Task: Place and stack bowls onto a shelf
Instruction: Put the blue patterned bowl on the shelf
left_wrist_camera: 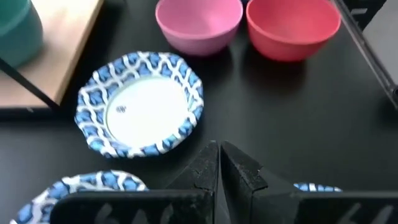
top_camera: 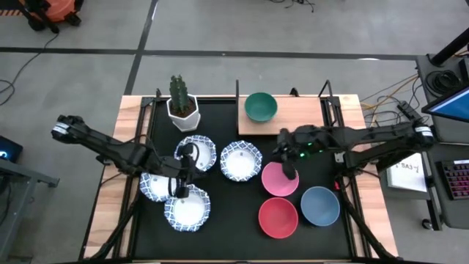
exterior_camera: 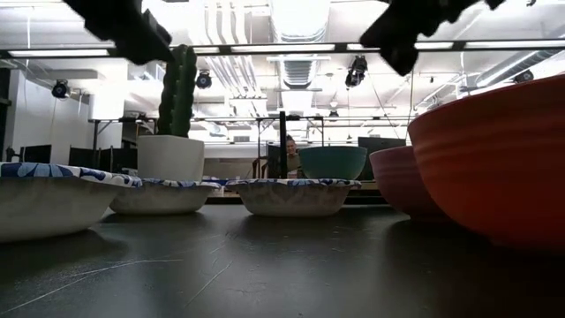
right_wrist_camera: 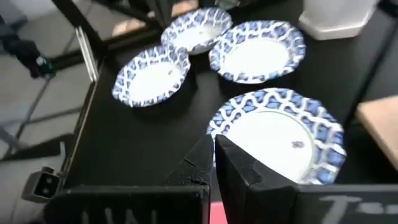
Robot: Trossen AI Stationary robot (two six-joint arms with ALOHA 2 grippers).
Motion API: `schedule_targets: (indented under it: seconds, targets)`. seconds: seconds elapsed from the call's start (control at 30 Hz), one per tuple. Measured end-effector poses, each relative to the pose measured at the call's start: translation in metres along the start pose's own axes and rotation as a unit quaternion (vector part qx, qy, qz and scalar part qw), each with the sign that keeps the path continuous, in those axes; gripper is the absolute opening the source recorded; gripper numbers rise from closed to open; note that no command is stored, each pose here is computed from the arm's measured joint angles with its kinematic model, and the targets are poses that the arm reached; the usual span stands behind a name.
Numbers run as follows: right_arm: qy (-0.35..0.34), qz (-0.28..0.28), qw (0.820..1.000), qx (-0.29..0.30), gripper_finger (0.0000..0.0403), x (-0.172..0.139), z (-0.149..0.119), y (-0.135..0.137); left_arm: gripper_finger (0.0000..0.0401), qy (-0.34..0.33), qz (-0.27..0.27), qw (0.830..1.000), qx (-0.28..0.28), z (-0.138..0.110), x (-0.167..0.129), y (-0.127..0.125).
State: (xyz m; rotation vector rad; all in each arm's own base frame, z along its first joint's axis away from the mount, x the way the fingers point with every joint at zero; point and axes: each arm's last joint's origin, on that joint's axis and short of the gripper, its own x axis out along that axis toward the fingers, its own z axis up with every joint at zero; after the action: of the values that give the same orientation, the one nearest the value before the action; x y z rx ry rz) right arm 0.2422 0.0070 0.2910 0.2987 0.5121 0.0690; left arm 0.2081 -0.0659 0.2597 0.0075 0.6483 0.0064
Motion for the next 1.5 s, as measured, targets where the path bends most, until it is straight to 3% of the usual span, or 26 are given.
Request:
schedule_targets:
  seconds: [0.13, 0.43, 0.67, 0.87, 1.17, 1.3, 1.5]
  targets:
    - [0.006, 0.019, 1.000, -0.017, 0.0009, 0.020, 0.015, 0.014, 0.0000, 0.015, -0.003, 1.000, 0.000, -0.012, 0.004, -0.003]
    - [0.061, 0.006, 0.997, -0.049, 0.0009, 0.076, 0.036, 0.039, 0.0000, 0.010, -0.008, 1.000, 0.000, -0.019, 0.008, -0.004]
    - [0.164, -0.065, 0.983, -0.060, 0.0009, 0.115, 0.035, 0.045, 0.0000, 0.007, -0.016, 1.000, -0.017, -0.019, 0.005, -0.008]
    - [0.235, -0.086, 0.966, -0.066, 0.0009, 0.141, 0.026, 0.042, 0.0000, 0.007, -0.028, 0.999, -0.030, -0.020, 0.003, -0.013]
    - [0.253, -0.091, 0.958, -0.099, 0.0010, 0.166, 0.019, 0.039, 0.0000, 0.014, -0.048, 0.998, -0.028, -0.024, -0.001, -0.024]
    - [0.262, -0.093, 0.955, -0.100, 0.0034, 0.173, 0.014, 0.037, 0.0000, 0.014, -0.052, 0.998, -0.026, -0.025, -0.002, -0.026]
    - [0.266, -0.103, 0.954, -0.094, 0.0126, 0.186, 0.005, 0.033, 0.0000, 0.015, -0.051, 0.998, -0.026, -0.025, -0.002, -0.026]
